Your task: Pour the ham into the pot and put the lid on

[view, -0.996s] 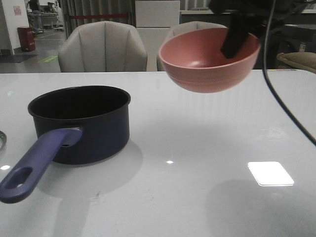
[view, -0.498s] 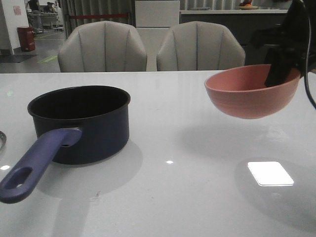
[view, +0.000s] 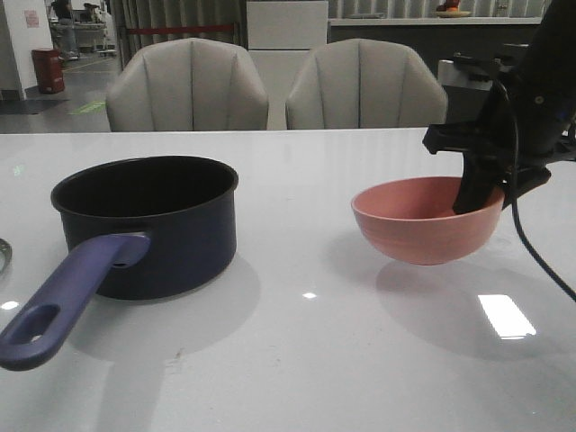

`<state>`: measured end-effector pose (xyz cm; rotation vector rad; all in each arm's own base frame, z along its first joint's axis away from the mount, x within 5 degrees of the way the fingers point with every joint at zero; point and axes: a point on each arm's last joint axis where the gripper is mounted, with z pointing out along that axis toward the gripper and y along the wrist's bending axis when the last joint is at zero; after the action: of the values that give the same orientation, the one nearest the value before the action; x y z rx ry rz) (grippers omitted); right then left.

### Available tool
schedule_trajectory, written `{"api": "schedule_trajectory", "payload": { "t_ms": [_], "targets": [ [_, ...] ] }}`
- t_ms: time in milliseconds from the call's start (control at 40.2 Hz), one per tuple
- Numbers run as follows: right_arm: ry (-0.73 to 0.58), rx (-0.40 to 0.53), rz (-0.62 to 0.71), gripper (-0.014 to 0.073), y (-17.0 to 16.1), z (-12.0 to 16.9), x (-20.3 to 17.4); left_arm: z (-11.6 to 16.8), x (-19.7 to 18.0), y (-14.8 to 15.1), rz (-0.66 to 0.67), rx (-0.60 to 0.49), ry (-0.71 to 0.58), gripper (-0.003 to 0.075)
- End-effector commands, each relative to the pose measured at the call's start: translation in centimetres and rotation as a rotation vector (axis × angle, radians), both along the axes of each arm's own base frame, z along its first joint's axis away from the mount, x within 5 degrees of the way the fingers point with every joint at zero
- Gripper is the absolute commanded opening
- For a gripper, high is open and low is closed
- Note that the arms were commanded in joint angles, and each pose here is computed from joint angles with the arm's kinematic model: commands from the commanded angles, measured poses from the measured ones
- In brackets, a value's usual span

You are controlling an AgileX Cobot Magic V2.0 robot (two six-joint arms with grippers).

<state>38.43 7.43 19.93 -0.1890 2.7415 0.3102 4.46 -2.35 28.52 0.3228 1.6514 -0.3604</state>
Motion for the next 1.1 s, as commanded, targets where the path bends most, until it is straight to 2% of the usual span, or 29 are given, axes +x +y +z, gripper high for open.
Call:
{"api": "schedule_trajectory", "payload": {
  "t_ms": [0,125,349,473,548,697,922,1071],
  "targets": [
    [-0.098,0.024,-0.014,0.0143,0.1,2.4,0.4,1.6,0.0,0.1,0.002,-0.049,-0.080,0.0582],
    [-0.076,0.022,-0.011,0.0196,0.1,1.9,0.4,1.6,0.0,0.1,0.002,-0.049,-0.080,0.0582],
    [-0.028,0.017,-0.002,0.0408,0.2,1.0,0.3,1.6,0.0,0.1,0.002,-0.049,-0.080,0.0582],
    [-0.052,-0.008,0.028,0.0448,0.1,1.4,0.3,1.6,0.0,0.1,0.002,-0.049,-0.080,0.0582],
    [-0.082,-0.028,0.051,0.0448,-0.1,2.3,0.1,1.6,0.0,0.1,0.002,-0.049,-0.080,0.0582],
    [-0.191,-0.066,0.086,0.0448,-0.5,6.1,-1.1,1.6,0.0,0.1,0.002,-0.049,-0.080,0.0583],
    [-0.384,-0.046,0.094,0.0448,-0.2,12.1,-4.6,1.6,0.0,0.1,0.002,-0.049,-0.080,0.0582],
    [-0.545,-0.022,0.106,0.0448,0.5,14.4,-7.9,1.6,0.0,0.1,0.002,-0.049,-0.080,0.0582]
  ]
}}
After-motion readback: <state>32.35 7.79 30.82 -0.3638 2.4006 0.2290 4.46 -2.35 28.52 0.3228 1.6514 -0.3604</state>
